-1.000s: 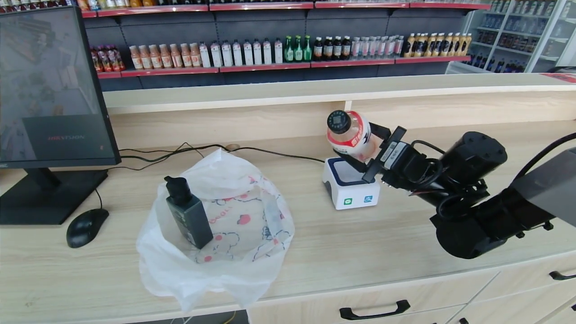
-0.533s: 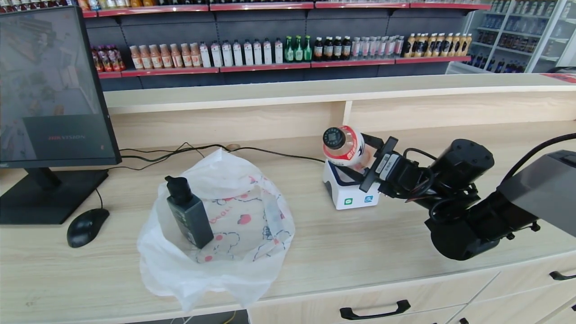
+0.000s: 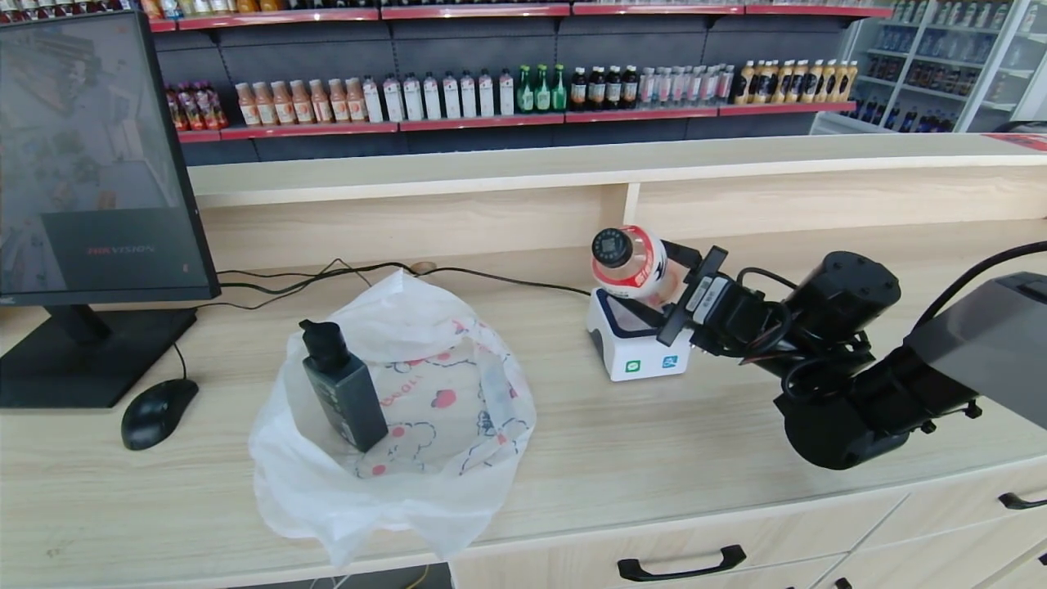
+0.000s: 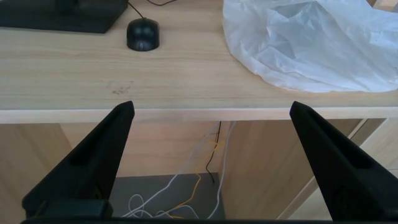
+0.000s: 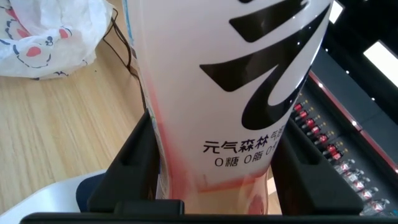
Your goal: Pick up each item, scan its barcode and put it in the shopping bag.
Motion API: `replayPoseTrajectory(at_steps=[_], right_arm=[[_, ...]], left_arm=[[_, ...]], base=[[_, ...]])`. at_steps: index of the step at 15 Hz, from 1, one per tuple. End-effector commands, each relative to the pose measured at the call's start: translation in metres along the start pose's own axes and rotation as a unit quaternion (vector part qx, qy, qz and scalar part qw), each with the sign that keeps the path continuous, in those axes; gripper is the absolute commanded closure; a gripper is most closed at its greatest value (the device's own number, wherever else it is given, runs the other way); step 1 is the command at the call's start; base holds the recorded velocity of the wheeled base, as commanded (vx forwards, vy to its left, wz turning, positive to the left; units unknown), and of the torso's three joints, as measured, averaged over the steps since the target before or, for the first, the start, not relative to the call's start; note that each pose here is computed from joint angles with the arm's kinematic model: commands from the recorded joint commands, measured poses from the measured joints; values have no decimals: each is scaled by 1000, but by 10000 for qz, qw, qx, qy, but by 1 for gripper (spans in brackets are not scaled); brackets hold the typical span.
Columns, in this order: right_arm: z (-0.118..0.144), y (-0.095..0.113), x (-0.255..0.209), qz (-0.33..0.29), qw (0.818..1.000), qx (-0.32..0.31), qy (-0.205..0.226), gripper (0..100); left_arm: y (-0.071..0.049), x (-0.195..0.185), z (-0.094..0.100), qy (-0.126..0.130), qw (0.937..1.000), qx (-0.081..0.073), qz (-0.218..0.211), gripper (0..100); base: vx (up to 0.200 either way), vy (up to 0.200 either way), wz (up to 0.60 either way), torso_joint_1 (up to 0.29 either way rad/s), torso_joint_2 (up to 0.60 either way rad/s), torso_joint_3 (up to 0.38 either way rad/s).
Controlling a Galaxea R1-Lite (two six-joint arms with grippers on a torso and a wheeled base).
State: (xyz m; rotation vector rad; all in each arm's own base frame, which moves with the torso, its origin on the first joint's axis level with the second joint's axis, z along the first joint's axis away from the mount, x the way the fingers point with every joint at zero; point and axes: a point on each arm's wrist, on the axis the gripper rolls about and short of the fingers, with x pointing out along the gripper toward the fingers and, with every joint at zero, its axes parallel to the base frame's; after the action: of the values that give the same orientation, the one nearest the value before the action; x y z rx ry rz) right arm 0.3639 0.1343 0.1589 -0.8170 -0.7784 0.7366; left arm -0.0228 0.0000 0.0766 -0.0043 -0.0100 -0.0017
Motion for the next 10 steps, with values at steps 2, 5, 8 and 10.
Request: replayPoseTrajectory(at_steps=[2, 5, 8, 10], right_arm=[[1, -2, 0, -19, 10000, -20, -16, 100], [1, -1, 0, -5, 10000, 1, -3, 100], [4, -6, 1, -94, 9999, 28, -34, 100], [10, -12, 0, -201, 9998, 40, -20, 100]], left_arm=[[0, 0, 0, -4, 10000, -2, 1, 0], [0, 0, 0, -4, 10000, -2, 1, 0], [0, 0, 0, -4, 10000, -2, 1, 0], [0, 0, 0, 4, 10000, -2, 1, 0]], base=[[0, 0, 0, 0, 0, 0], [0, 0, 0, 0, 0, 0], [0, 0, 0, 0, 0, 0], [0, 0, 0, 0, 0, 0]])
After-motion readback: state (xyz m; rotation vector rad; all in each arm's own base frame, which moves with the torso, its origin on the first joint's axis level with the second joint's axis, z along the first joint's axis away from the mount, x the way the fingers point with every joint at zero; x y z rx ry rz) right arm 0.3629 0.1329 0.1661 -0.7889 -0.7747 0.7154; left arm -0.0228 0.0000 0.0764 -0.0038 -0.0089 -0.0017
